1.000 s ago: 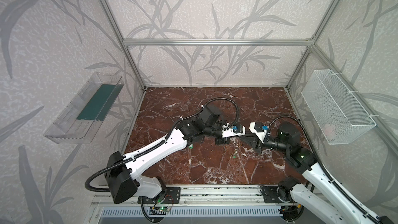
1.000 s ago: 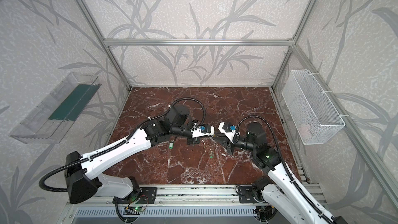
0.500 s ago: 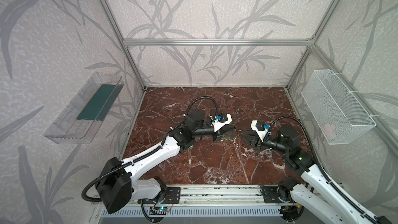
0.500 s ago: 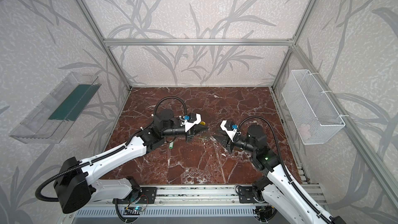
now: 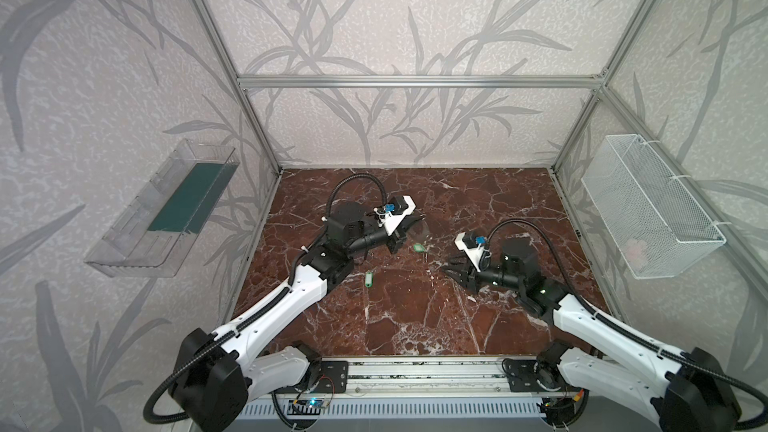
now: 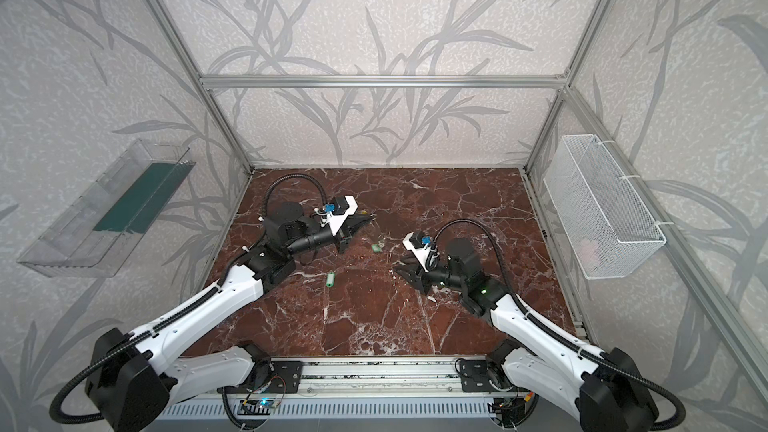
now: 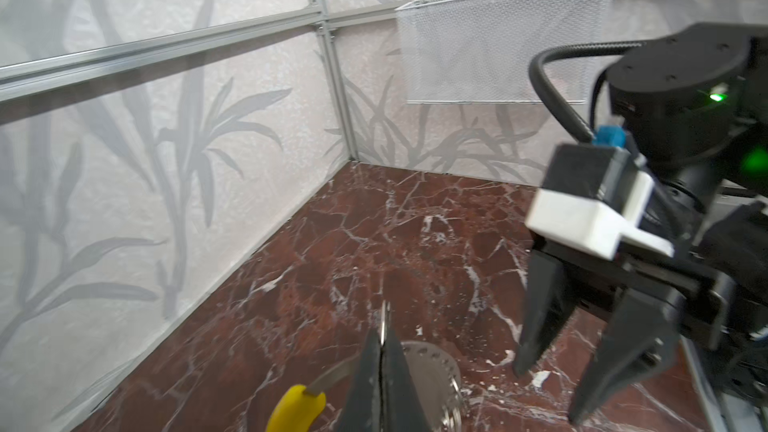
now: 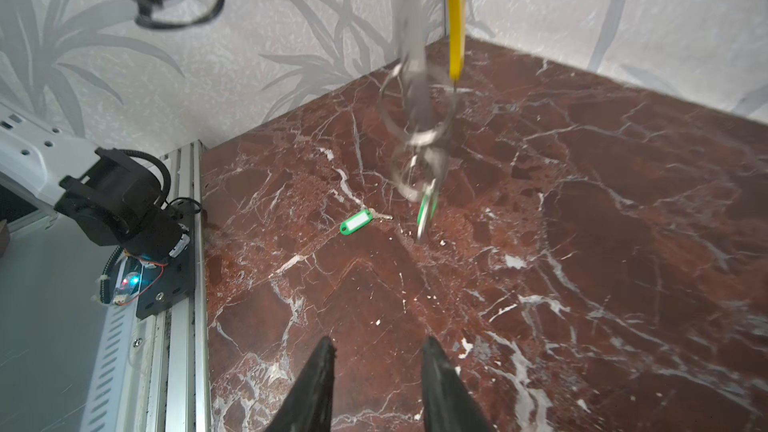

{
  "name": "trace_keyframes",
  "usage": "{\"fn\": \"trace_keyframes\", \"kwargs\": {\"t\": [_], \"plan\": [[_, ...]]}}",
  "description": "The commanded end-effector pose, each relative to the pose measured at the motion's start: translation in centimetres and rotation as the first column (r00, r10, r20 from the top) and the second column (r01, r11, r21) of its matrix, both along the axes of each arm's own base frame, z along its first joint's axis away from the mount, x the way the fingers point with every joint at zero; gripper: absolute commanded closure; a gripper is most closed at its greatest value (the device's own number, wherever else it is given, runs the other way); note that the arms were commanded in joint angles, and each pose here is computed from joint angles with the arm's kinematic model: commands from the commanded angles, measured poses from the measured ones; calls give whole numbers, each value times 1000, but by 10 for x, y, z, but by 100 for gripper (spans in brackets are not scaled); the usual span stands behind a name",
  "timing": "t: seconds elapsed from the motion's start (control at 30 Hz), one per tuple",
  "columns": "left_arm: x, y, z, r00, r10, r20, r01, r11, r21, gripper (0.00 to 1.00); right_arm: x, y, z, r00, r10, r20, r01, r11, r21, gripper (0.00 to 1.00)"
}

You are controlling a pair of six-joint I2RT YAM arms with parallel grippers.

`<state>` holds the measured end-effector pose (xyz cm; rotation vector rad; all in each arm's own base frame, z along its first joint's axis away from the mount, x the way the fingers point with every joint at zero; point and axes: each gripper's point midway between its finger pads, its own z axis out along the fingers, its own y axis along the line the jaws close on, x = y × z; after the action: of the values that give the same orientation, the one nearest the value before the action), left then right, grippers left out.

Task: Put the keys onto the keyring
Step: 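Release the ring and grasp the loose green-tag key with the right gripper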

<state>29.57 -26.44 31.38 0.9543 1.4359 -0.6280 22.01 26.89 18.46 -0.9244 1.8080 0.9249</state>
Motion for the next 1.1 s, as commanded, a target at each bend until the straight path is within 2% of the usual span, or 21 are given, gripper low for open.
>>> {"fn": "trace_keyframes", "kwargs": {"t": [0.0, 0.07, 0.17, 0.27, 0.4, 0.63, 0.83, 0.97, 1.0, 1.07], "plan": [[23, 37, 10, 977, 207, 48, -208, 978, 16, 100, 10, 24, -12, 999, -30, 15, 30, 1000, 3, 64], [36, 59, 16, 942, 326, 79, -328, 944, 19, 100, 7, 46, -31, 1000, -3, 11, 3, 999, -39, 64], [47, 81, 23, 894, 436, 101, -440, 898, 10, 100, 8, 80, -58, 999, 52, -15, -53, 995, -86, 64], [52, 96, 27, 856, 505, 112, -508, 861, 4, 100, 15, 114, -79, 997, 75, -35, -78, 991, -111, 65], [50, 106, 33, 832, 539, 128, -542, 840, -14, 100, 25, 151, -107, 996, 78, -50, -85, 986, -142, 64], [45, 109, 33, 830, 543, 125, -547, 837, -3, 100, 46, 190, -133, 999, 11, -53, -21, 982, -190, 58], [41, 108, 32, 839, 528, 128, -534, 845, 14, 100, 50, 211, -143, 998, 28, -53, -37, 983, -179, 55], [41, 107, 28, 845, 521, 121, -527, 850, 23, 100, 59, 216, -157, 1000, 2, -23, -8, 967, -254, 54], [40, 107, 27, 846, 520, 119, -526, 850, 24, 100, 46, 225, -160, 999, 30, -14, -33, 962, -272, 54], [40, 107, 25, 848, 518, 116, -524, 851, 28, 100, 46, 225, -166, 1000, 22, 13, -17, 948, -317, 54]]}}
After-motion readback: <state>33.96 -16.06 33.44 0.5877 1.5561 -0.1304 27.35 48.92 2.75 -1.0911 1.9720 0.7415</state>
